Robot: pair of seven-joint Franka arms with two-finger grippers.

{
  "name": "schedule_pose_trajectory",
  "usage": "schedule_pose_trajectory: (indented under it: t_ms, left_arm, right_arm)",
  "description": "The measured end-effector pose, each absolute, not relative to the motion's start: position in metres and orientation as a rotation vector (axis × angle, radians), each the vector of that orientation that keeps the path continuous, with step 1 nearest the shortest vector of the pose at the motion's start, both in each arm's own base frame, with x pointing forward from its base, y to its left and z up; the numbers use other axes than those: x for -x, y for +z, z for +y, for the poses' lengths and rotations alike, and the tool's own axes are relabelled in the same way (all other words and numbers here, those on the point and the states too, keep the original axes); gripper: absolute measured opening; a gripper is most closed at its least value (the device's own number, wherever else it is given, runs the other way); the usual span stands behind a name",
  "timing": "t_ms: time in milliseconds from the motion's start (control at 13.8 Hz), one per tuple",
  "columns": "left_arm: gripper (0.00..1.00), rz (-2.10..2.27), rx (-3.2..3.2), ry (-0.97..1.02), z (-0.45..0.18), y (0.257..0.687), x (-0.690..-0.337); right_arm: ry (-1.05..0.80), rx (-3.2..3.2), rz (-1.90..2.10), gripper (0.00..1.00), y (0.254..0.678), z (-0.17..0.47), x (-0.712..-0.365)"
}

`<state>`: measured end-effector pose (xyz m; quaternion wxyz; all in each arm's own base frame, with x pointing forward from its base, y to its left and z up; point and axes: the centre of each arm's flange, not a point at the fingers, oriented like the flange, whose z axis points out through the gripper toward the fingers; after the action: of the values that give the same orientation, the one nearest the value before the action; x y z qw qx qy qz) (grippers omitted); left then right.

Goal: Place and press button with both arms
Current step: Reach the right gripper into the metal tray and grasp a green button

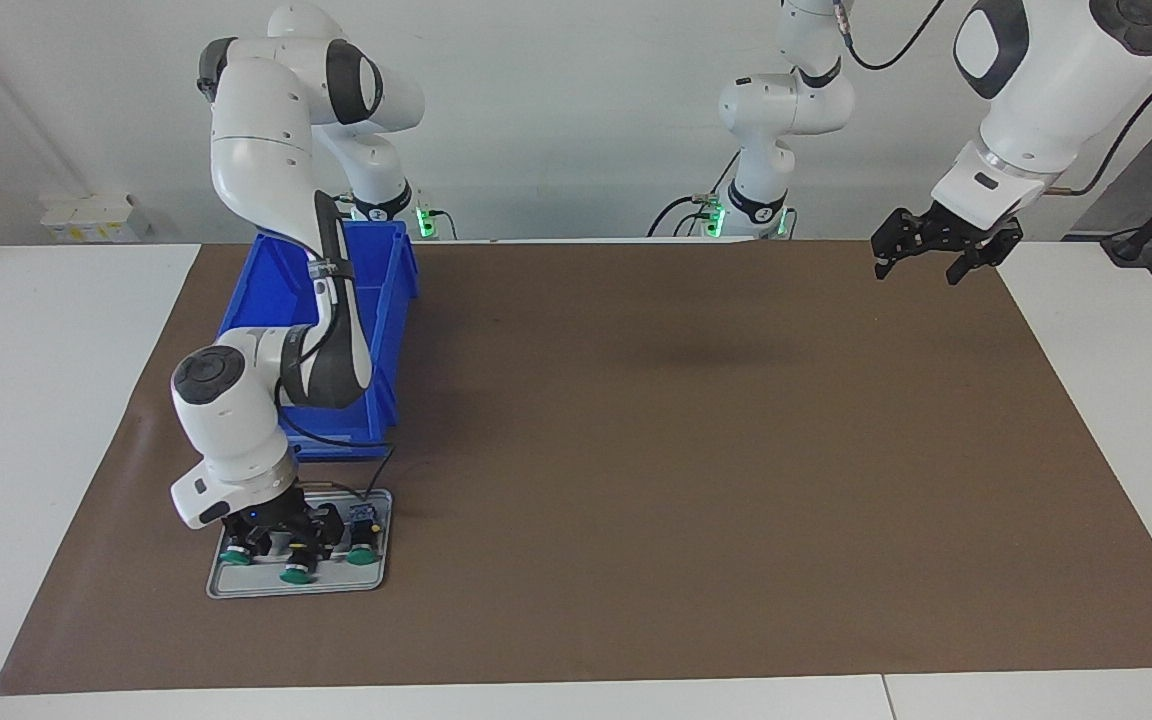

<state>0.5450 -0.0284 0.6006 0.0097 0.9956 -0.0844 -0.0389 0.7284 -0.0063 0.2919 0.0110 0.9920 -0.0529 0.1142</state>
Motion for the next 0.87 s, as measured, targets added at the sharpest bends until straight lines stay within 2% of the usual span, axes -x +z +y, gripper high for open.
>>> schedule_pose_trajectory:
  t_ms: [363, 580, 871]
  left_arm:
    - [1.0, -0.264, -3.109, -0.122, -0.028, 0.601, -0.545]
    - [1.0, -0.264, -3.109, -0.122, -0.028, 0.601, -0.545]
    - [1.0, -0.264, -3.109, -0.122, -0.028, 0.601, -0.545]
  right_arm:
    - [0.373, -3.094, -0.168, 0.33, 0.306, -0.007, -0.732]
    - [0.335, -3.101, -0.272, 0.32, 0.341, -0.003, -0.741]
    - [0.414, -3.058, -0.848, 0.32, 0.422, 0.024, -0.738]
